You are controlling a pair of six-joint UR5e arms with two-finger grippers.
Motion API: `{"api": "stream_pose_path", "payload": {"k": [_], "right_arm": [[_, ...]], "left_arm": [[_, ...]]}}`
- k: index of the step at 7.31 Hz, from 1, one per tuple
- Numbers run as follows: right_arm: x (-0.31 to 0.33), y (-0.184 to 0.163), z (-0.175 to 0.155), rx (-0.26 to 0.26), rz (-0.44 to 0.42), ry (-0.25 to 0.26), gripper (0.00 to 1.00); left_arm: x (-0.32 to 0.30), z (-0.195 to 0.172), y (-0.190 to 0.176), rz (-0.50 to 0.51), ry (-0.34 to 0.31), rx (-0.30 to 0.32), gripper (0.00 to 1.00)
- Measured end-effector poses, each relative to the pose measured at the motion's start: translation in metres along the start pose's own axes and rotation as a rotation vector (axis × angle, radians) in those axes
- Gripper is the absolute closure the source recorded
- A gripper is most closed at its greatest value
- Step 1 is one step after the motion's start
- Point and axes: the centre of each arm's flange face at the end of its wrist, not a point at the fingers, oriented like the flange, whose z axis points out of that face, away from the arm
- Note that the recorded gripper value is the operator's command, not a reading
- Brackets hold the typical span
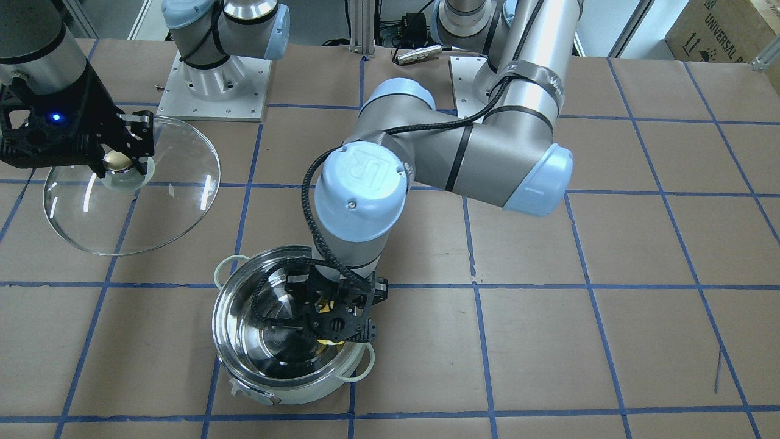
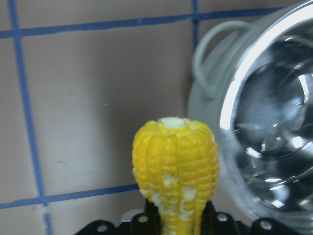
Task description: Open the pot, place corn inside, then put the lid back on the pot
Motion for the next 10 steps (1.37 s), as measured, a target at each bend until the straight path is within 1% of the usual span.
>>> {"api": "stream_pose_path", "payload": {"k": [1,2,3,5,7,8,9,10], "right_arm": [[-0.001,0.000,0.002,0.000,-0.002,-0.011,0.58],[-0.002,0.000,0.003,-0.001,-0.005,-0.019,0.58],[-0.003,0.000,0.004,0.000,-0.007,-0.022,0.58],[-0.004,0.000,0.004,-0.001,-0.010,-0.024,0.58],[-0.006,0.001,0.003,0.002,-0.004,-0.024,0.58],[-0.007,-0.001,0.003,0.002,-0.001,-0.024,0.58],[-0.012,-0.009,0.005,0.010,0.001,-0.020,0.57],[-0.029,-0.028,0.007,0.029,-0.010,-0.012,0.57]], "left_arm": [[0.011,0.012,-0.006,-0.002,0.000,-0.002,0.53],[0.016,0.023,-0.010,0.001,-0.005,-0.005,0.13],[0.018,0.033,-0.012,0.005,-0.011,-0.010,0.00],[0.020,0.042,-0.012,0.009,-0.014,-0.018,0.00],[0.014,0.030,-0.012,0.030,-0.011,-0.010,0.00],[0.005,0.014,-0.012,0.053,-0.011,0.002,0.00],[-0.013,-0.007,-0.014,0.063,-0.012,0.012,0.00],[-0.037,-0.031,-0.013,0.076,-0.019,0.014,0.00]]}}
